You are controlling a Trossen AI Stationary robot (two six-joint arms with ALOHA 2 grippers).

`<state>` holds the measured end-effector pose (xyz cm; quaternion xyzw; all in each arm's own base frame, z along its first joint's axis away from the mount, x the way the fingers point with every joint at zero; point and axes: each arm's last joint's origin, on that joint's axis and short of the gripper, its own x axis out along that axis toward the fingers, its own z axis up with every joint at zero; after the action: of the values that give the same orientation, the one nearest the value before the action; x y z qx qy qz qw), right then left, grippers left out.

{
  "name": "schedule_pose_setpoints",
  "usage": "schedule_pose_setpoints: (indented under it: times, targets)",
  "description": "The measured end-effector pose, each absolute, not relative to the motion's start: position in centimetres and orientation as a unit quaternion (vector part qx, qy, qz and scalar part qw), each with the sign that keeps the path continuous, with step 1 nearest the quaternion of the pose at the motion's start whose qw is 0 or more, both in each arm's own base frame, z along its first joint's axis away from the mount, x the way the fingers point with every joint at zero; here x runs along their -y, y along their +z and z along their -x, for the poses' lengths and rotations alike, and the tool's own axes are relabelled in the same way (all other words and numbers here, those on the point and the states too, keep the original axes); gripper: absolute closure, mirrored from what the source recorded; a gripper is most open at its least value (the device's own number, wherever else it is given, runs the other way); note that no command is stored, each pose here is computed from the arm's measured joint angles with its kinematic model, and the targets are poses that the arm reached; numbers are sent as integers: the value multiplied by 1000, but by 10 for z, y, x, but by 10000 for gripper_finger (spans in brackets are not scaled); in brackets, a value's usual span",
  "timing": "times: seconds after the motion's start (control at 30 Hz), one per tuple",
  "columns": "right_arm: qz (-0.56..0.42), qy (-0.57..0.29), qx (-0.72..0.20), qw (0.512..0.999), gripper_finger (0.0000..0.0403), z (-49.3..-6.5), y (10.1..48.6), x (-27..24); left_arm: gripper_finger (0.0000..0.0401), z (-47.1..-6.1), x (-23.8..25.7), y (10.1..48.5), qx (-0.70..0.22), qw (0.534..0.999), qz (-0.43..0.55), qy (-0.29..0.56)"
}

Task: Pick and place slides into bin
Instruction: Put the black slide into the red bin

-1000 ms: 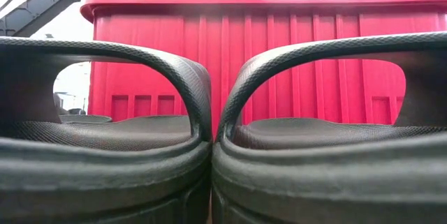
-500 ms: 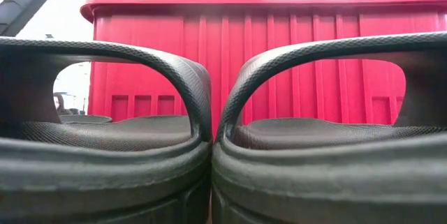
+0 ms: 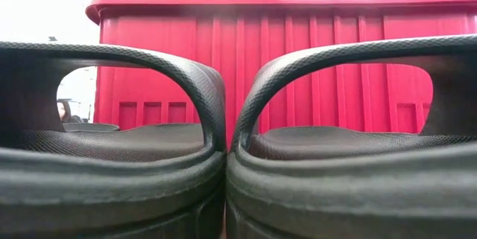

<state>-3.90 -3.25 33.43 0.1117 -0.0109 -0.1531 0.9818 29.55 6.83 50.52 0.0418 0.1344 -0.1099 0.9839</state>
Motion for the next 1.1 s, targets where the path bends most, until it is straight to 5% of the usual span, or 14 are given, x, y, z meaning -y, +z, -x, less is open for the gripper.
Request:
schedule_pose_setpoints:
  times: [0.3,0.7,0.97,1.1]
  targets:
    - [-66,-155,3,986,403,39,334,33,401,-309,-27,482,-216,964,30,-155]
    - [-110,-181,8,977,403,40,333,34,401,-348,46,380,-305,911,72,-267]
    - [-128,-180,11,975,403,40,333,34,401,-355,76,334,-312,936,108,-119]
    - [-124,-180,10,976,403,40,333,34,397,-362,90,315,-305,938,108,-122]
